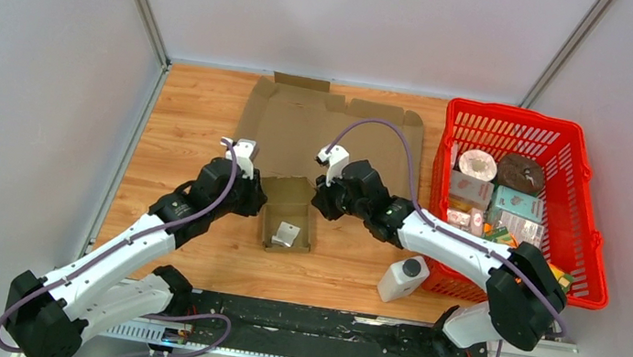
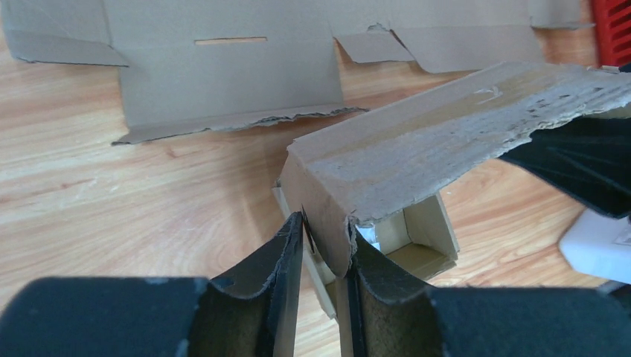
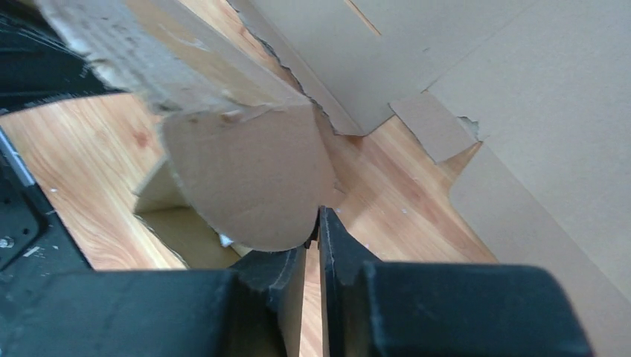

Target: Fold the paper box

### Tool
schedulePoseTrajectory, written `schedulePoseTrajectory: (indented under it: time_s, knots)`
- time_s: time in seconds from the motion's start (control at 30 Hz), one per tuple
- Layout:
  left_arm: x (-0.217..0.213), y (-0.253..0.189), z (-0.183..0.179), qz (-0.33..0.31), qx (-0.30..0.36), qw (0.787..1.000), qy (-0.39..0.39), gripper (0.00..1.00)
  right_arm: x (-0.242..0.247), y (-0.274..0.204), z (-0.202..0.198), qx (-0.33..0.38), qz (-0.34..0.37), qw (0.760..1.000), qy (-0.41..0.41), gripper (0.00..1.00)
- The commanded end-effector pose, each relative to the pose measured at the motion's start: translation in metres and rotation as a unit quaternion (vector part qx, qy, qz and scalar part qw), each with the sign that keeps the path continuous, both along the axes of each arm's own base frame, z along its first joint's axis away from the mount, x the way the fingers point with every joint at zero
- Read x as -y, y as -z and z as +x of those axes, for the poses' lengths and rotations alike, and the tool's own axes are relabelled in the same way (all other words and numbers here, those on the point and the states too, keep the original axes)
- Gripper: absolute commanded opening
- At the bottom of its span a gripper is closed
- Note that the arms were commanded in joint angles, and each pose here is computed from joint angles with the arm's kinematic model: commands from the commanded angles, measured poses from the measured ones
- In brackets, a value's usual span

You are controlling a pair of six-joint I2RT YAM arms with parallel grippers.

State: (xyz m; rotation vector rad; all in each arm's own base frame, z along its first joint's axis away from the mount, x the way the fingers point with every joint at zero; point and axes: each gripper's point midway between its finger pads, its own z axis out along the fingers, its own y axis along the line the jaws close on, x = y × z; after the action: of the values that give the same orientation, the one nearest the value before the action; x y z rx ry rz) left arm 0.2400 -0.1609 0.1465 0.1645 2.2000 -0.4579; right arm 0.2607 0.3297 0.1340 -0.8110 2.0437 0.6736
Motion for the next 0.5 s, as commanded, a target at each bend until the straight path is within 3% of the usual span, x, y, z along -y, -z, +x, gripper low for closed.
schedulePoseTrajectory:
  time_s: [0.0,0.3,0.47]
  knots:
    - [0.021,-0.021,0.002,-0.091,-0.01,0.996,-0.013,0.29,-0.025,-0.042,-0.01,-0.002,0.069,0.998,0.009,0.12]
    - [0.021,-0.001,-0.004,-0.103,-0.007,0.994,-0.022,0.26,-0.024,-0.021,-0.015,0.027,0.029,0.993,0.108,0.07]
    - [0.019,0.013,-0.013,-0.079,-0.005,0.997,-0.017,0.25,-0.018,-0.019,-0.019,0.034,0.03,0.989,0.142,0.12]
